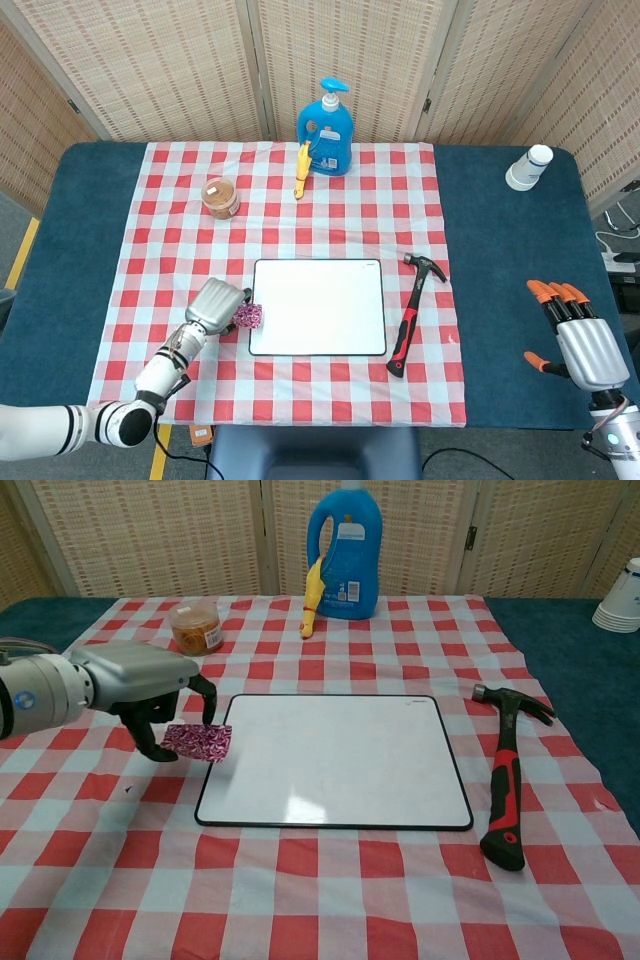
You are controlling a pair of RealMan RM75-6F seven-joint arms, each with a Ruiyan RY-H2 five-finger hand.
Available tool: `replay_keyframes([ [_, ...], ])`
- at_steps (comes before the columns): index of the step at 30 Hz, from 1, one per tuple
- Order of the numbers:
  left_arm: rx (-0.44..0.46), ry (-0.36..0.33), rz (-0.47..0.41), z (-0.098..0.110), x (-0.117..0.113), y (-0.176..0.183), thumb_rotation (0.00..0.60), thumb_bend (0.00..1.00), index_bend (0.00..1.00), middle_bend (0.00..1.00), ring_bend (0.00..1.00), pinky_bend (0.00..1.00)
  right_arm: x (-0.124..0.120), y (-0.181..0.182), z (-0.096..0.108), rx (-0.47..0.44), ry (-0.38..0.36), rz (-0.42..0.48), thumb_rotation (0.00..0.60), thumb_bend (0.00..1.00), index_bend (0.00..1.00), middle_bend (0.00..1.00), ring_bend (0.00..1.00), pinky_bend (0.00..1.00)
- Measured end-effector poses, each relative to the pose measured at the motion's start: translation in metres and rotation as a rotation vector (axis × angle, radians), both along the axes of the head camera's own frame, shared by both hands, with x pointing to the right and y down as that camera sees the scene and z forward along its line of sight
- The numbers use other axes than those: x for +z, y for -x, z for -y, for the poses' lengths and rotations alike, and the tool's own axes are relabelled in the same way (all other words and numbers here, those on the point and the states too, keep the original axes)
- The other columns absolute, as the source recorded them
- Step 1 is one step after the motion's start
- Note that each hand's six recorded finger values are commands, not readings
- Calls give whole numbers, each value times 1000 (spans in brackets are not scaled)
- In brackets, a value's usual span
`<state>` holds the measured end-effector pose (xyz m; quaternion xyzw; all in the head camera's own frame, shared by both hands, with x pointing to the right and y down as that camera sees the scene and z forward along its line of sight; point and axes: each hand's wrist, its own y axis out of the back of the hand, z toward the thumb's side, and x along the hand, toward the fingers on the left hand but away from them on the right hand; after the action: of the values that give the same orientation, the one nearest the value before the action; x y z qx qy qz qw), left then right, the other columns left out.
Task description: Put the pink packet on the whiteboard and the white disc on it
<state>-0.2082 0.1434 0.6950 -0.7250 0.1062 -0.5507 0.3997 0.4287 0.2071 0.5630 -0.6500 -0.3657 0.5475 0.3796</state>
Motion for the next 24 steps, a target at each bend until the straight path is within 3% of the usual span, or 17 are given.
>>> replay_keyframes([
  [13,76,2,-57,1,9,-87,600,261,388,1000,1000,998,-1,-5,3,14,4,9,600,20,56,122,54,133],
  [24,76,-10,-43,18,27,-126,600,261,363,1000,1000,998,-2,-13,9,40,2,18,600,20,56,122,54,133],
])
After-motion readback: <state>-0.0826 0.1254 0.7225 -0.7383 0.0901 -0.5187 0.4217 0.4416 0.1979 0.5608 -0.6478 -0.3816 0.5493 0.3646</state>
